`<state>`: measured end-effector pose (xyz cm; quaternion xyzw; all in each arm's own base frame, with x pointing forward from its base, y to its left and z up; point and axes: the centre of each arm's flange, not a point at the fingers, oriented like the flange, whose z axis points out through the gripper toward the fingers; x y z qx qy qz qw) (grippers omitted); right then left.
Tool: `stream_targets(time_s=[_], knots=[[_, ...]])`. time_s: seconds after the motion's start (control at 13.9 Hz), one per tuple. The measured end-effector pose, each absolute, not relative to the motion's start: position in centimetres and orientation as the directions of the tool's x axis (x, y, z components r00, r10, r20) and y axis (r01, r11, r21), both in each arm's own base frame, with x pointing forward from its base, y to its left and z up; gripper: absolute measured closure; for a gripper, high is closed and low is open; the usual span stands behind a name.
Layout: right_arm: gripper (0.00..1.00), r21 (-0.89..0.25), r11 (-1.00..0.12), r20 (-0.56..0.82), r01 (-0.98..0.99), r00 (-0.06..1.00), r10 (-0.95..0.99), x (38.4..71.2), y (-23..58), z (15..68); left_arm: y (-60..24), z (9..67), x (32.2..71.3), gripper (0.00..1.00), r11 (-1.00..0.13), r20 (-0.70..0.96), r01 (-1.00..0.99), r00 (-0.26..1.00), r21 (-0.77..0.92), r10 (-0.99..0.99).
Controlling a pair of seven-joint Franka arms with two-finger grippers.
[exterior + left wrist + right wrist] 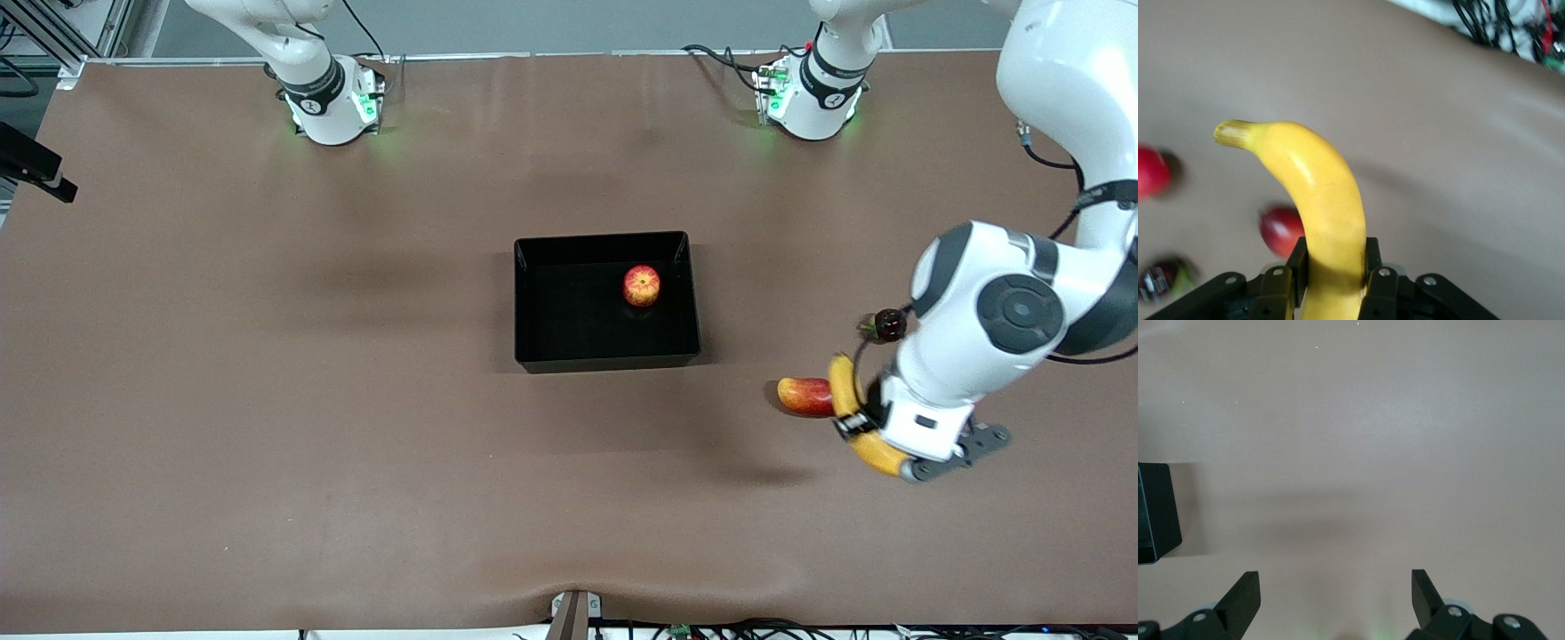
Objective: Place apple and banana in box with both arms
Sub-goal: 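Lift the banana with the left gripper and carry it over the box, then lower the banana into the box and open the left gripper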
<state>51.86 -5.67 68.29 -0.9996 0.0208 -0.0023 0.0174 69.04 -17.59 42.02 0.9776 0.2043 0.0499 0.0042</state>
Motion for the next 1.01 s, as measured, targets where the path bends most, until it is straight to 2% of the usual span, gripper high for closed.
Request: stream_targets(time_s=[0.29, 0.58, 0.79, 1.01], knots=[[0.00, -0.035, -0.999, 0.004, -0.042, 0.999, -0.042, 51.9, -5.7, 68.3, -31.4, 41.6, 61.8, 0.63, -0.888, 0.010, 0.456, 0.889, 0.053, 0.457], [0.00, -0.035, -0.999, 0.004, -0.042, 0.999, -0.042, 51.9, -5.7, 68.3, -44.5, 39.9, 53.4, 0.63, -0.886, 0.000, 0.460, 0.887, 0.060, 0.461], [0.00, -0.035, -0.999, 0.004, -0.042, 0.999, -0.042, 51.9, -5.7, 68.3, -49.6, 36.7, 48.4, 0.63, -0.893, 0.037, 0.449, 0.892, 0.028, 0.450], [0.00, -0.035, -0.999, 0.004, -0.042, 0.999, -0.042, 51.9, -5.7, 68.3, -51.2, 32.3, 46.2, 0.63, -0.897, 0.055, 0.436, 0.896, 0.073, 0.440]])
